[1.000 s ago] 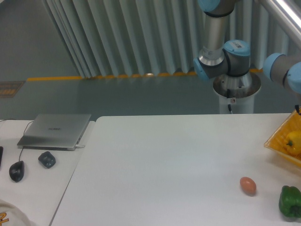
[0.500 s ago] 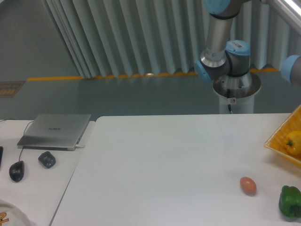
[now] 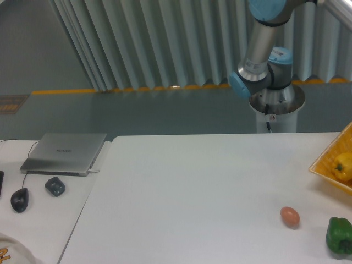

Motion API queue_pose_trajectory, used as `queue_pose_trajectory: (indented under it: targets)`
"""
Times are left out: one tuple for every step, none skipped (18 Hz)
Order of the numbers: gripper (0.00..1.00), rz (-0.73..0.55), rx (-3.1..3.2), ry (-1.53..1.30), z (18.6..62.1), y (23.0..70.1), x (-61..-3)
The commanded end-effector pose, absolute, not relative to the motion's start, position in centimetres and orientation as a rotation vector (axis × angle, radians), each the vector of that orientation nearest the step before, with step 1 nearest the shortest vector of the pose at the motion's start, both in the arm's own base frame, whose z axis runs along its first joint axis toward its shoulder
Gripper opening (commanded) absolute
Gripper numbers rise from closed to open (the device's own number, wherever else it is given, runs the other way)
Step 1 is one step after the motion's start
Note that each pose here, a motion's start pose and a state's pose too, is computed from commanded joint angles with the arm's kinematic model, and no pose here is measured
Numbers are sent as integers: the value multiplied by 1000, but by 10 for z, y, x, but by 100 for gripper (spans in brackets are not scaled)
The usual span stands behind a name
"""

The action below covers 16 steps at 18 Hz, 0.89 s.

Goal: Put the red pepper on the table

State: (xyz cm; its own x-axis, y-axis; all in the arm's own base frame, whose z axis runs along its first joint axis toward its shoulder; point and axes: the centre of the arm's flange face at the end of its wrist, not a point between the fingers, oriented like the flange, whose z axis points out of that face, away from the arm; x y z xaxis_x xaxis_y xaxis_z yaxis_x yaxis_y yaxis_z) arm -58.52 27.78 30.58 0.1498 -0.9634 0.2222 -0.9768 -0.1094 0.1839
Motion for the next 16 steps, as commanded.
queue_pose_trajectory:
  targets:
    - [100,62,2157,-1889,304,276,-588]
    - [100,65,2161,-1888,302,273,-591]
    - [100,72,2162,-1887,298,272,-593]
    - [100,76,2164,-1886,296,272,-593]
    - [100,80,2163,-1882,296,273,-593]
    - [100,79,2159,-1884,297,274,-594]
    - [100,80,2162,-1881,296,274,-594]
    - [100,76,2160,-1882,298,275,-594]
    - [100,78,2157,-1886,297,276,-594]
    - [100,80,2156,-1888,296,276,-594]
    - [100,82,2158,-1887,295,276,-594]
    - [100,80,2159,-1885,295,276,-595]
    - [100,80,2159,-1885,295,276,-595]
    - [100,84,2159,-1886,293,276,-596]
    - [100,82,2159,-1885,294,277,-596]
    - [100,84,2159,-1886,293,277,-596]
